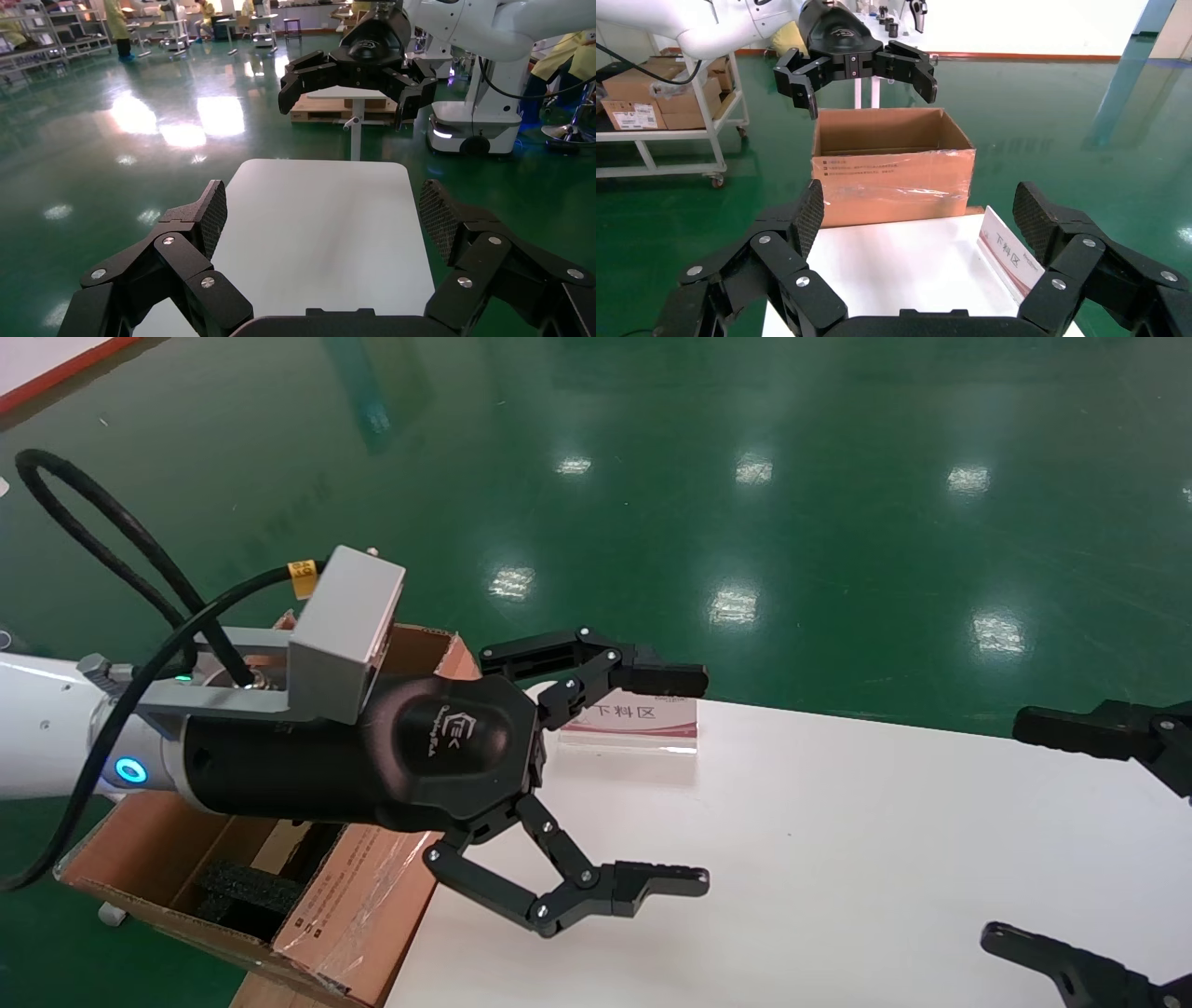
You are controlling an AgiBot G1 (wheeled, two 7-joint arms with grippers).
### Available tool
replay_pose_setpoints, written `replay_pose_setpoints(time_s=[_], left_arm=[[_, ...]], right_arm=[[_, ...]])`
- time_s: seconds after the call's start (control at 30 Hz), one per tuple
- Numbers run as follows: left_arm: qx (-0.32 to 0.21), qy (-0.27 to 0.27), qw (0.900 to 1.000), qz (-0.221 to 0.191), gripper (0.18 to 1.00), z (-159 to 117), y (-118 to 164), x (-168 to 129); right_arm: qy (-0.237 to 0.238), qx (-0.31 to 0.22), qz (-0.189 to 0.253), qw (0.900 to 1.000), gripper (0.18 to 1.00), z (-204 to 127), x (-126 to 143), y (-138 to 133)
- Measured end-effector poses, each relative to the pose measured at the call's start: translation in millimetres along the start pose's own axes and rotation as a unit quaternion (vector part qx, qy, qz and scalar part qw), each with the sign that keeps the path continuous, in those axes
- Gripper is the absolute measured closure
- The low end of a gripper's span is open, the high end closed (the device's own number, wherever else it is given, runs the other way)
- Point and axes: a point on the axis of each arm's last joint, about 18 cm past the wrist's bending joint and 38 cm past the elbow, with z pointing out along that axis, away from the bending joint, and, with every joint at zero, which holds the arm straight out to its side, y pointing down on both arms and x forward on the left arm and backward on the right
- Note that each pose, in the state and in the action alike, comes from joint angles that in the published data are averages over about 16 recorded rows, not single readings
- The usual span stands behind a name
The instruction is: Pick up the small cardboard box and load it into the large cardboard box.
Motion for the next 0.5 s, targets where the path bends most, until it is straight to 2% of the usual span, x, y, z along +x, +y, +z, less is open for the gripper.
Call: replay_pose_setpoints(time_s=[0.5], left_arm=[[-0.003, 0.0, 1.0, -0.001, 0.184, 0.8, 0.4, -1.0]], right_arm=[[0.0, 0.0, 0.0, 1.0, 0.178, 0.0, 0.0, 0.0]])
